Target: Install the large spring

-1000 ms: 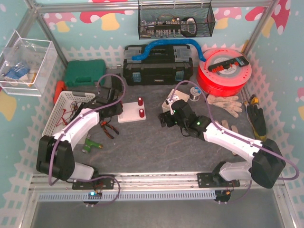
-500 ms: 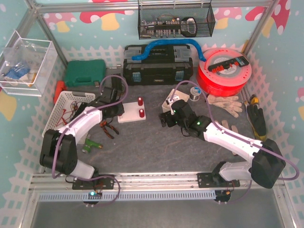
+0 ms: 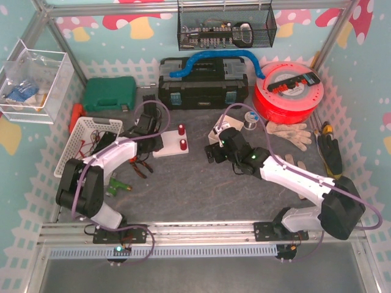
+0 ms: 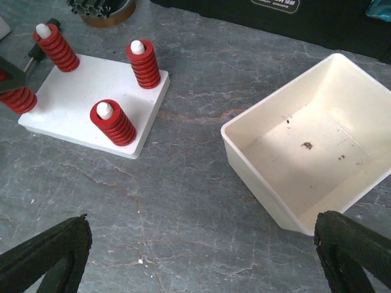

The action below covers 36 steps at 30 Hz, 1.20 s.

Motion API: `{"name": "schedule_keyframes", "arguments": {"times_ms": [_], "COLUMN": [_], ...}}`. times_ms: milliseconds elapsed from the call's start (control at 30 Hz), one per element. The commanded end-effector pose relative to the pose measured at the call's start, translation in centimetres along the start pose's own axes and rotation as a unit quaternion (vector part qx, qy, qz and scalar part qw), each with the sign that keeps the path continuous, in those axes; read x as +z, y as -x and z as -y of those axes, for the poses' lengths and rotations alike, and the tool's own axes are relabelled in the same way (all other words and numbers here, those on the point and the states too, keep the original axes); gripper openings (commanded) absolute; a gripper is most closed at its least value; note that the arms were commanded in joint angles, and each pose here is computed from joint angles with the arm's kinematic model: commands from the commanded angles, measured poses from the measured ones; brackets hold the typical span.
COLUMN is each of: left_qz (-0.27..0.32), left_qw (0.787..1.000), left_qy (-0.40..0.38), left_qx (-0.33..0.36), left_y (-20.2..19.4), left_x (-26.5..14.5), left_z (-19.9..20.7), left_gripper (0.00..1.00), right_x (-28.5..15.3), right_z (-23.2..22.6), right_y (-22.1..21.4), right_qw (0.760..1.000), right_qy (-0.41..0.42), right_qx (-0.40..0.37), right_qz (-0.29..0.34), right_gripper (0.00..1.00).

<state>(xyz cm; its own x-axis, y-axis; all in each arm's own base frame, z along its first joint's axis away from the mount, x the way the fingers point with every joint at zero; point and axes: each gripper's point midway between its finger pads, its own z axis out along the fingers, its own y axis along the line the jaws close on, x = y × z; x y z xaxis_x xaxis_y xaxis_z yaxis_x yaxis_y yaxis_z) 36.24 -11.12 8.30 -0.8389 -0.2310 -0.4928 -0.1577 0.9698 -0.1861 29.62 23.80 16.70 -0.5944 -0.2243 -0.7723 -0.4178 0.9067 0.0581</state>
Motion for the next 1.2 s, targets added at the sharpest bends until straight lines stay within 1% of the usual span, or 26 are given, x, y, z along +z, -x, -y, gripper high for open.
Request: {"name": "schedule_keyframes", "arguments": {"times_ms": [0, 167, 300, 400, 500, 600, 667, 733, 833, 933, 967, 1000, 1067, 1167], "left_qz": [0.015, 0.023, 0.033, 0.047, 0.088, 0.148, 0.198, 0.247, 0.315, 0.373, 0.391, 0.419, 0.438, 0.423], "left_qw": [1.0, 0.999, 0.999, 0.998, 0.994, 0.985, 0.977, 0.966, 0.946, 0.924, 0.914, 0.9, 0.889, 0.898], "left_qy": [-0.007, -0.02, -0.03, -0.041, -0.059, -0.075, -0.08, -0.074, -0.073, -0.051, -0.045, -0.038, -0.002, 0.011], "left_qx": [-0.004, -0.011, -0.022, -0.03, -0.036, -0.038, -0.028, -0.021, 0.024, 0.069, 0.095, 0.111, 0.129, 0.12], "left_y": [0.5, 0.8, 1.1, 2.1, 4.4, 7.3, 9.3, 10.9, 12.2, 12.5, 12.3, 12.5, 11.8, 11.1], "left_x": [0.1, -0.8, -2.1, -3.9, -7.1, -10.7, -13.2, -15.2, -17.4, -18.0, -17.9, -18.0, -16.5, -13.4], "left_z": [0.5, 0.9, 1.0, 1.5, 2.2, 2.7, 2.9, 2.5, 2.4, 1.6, 1.5, 1.4, 0.0, -2.4], "left_gripper": [0.37, 0.57, 0.66, 0.69, 0.73, 0.78, 0.98, 0.99, 0.99, 0.99, 0.99, 0.99, 0.99, 0.99], "right_x": [-0.4, -1.0, -1.5, -1.8, -2.1, -2.5, -3.0, -3.6, -4.3, -4.7, -4.8, -4.7, -4.2, -3.3], "right_z": [0.6, 1.0, 1.5, 3.1, 5.7, 9.1, 11.3, 13.2, 15.6, 18.1, 18.9, 19.9, 21.6, 23.9], "right_y": [1.5, 2.3, 3.6, 4.9, 6.5, 8.1, 9.2, 10.0, 10.9, 10.8, 10.6, 10.2, 8.8, 5.9], "right_qw": [1.0, 0.999, 0.999, 0.996, 0.99, 0.979, 0.972, 0.965, 0.955, 0.944, 0.941, 0.938, 0.933, 0.925], "right_qy": [-0.014, -0.019, -0.026, -0.051, -0.085, -0.119, -0.144, -0.174, -0.224, -0.265, -0.276, -0.285, -0.302, -0.331], "right_qx": [0.002, 0.005, 0.015, 0.035, 0.065, 0.102, 0.109, 0.098, 0.075, 0.058, 0.054, 0.054, 0.056, 0.071], "right_qz": [0.014, 0.027, 0.043, 0.061, 0.093, 0.127, 0.15, 0.169, 0.182, 0.186, 0.189, 0.19, 0.187, 0.171], "right_gripper": [0.99, 0.99, 0.99, 0.99, 0.99, 0.99, 0.99, 0.99, 0.99, 0.99, 0.99, 0.99, 0.99, 0.99]}}
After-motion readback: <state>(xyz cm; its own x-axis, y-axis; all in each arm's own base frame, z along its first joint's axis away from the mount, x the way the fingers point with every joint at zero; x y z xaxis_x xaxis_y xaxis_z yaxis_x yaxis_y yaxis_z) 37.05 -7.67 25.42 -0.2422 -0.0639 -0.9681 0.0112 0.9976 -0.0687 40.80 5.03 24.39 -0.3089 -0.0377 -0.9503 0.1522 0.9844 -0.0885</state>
